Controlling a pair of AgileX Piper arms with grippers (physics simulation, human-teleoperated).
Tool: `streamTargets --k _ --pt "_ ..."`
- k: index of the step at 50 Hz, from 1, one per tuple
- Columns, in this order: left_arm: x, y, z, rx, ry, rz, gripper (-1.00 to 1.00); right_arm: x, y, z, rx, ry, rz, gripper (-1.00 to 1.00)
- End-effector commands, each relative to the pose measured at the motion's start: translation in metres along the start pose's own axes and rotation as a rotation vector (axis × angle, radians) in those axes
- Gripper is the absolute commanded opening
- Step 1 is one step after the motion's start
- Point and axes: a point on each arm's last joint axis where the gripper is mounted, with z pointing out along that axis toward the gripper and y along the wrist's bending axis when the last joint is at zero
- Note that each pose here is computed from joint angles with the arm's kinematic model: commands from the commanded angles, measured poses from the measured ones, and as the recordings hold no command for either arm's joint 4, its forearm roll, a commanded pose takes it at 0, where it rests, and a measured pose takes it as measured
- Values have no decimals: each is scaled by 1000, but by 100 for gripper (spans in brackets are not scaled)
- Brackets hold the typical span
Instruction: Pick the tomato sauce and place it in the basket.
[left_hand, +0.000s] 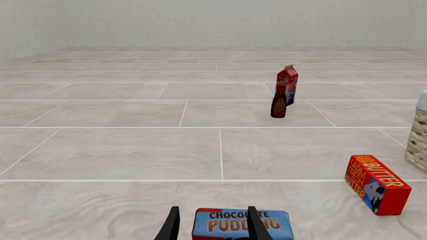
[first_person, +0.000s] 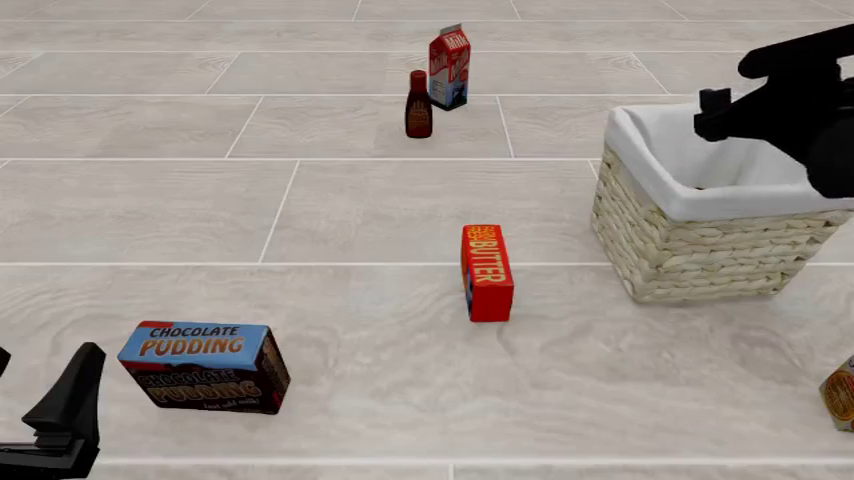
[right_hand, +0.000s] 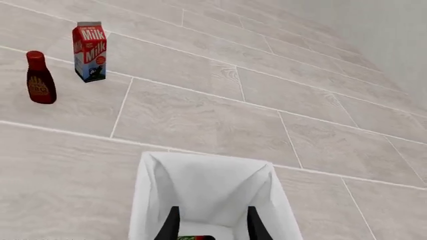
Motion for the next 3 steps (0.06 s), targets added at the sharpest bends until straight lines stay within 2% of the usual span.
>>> streamTargets --k 1,3 --pt "0 0 0 0 0 0 100 -2 4 -22 5 -52 -35 100" --pt "0 0 0 0 0 0 100 -2 5 -26 10 -70 -45 100"
